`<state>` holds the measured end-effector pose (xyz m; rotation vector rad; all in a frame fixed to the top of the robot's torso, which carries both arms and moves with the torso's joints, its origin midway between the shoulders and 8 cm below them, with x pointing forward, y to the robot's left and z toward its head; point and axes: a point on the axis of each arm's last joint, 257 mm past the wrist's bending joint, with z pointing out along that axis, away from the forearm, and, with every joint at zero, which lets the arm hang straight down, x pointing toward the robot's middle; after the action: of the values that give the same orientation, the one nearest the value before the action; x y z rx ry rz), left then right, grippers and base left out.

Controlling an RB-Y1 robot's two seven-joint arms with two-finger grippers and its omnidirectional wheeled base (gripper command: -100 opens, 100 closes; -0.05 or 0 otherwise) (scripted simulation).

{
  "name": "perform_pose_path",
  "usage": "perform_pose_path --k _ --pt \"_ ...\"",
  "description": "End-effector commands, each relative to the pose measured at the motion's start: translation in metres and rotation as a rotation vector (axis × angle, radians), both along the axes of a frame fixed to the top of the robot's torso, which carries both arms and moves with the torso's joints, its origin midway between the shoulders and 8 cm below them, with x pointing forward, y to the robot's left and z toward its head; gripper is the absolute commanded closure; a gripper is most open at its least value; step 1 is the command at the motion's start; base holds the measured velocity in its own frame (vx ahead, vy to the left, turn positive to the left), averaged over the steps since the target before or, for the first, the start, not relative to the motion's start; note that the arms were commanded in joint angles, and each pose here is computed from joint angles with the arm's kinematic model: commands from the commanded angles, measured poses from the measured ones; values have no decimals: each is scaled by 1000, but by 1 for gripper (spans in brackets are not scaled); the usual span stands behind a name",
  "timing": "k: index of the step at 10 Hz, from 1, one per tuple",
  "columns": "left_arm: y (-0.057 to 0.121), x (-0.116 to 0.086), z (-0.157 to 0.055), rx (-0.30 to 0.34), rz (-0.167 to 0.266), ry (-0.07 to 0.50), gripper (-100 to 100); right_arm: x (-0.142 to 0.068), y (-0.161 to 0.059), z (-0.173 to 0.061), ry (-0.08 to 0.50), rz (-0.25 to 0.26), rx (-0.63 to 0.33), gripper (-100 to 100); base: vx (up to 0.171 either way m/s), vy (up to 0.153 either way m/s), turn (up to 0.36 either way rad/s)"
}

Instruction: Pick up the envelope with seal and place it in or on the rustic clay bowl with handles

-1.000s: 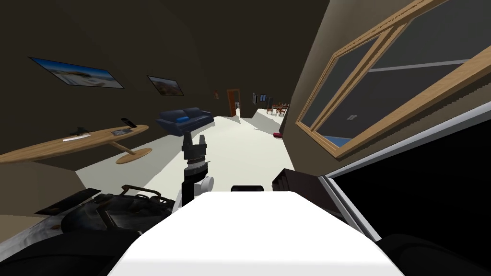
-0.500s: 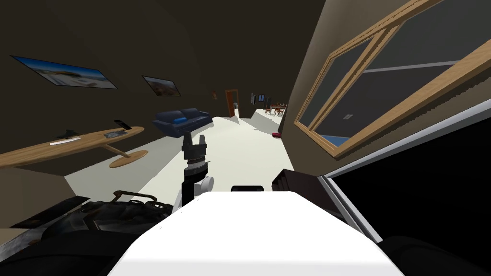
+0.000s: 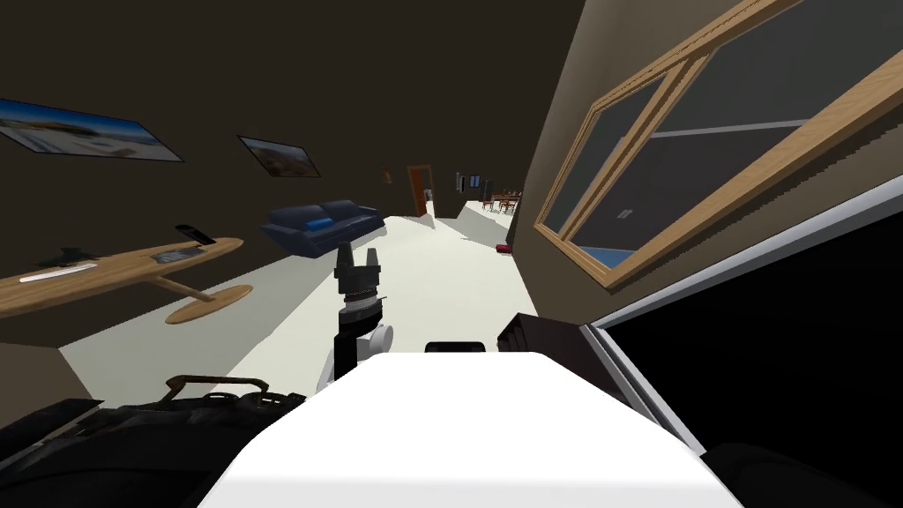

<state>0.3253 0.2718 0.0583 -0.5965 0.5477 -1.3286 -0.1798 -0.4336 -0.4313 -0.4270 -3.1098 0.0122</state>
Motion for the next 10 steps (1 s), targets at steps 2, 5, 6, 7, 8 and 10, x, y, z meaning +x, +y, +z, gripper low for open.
perform_pose_path --k 2,5,6,7,8,10 --pt "0 0 0 0 0 0 0 1 -2 15 -1 22 -10 100 97 -39 -93" --pt "0 0 0 0 0 0 0 -2 -3 27 7 36 -16 100 65 -33 -62" --pt "0 0 0 0 0 0 0 -3 -3 33 9 44 -19 100 70 -25 -101" --pt "0 0 0 0 0 0 0 -3 -3 38 11 52 -21 100 84 -20 -94" --pt "0 0 0 0 0 0 0 -3 -3 43 12 60 -23 100 85 -33 -92" --pt "0 0 0 0 0 0 0 -1 -3 52 14 77 -26 100 82 -36 -78"
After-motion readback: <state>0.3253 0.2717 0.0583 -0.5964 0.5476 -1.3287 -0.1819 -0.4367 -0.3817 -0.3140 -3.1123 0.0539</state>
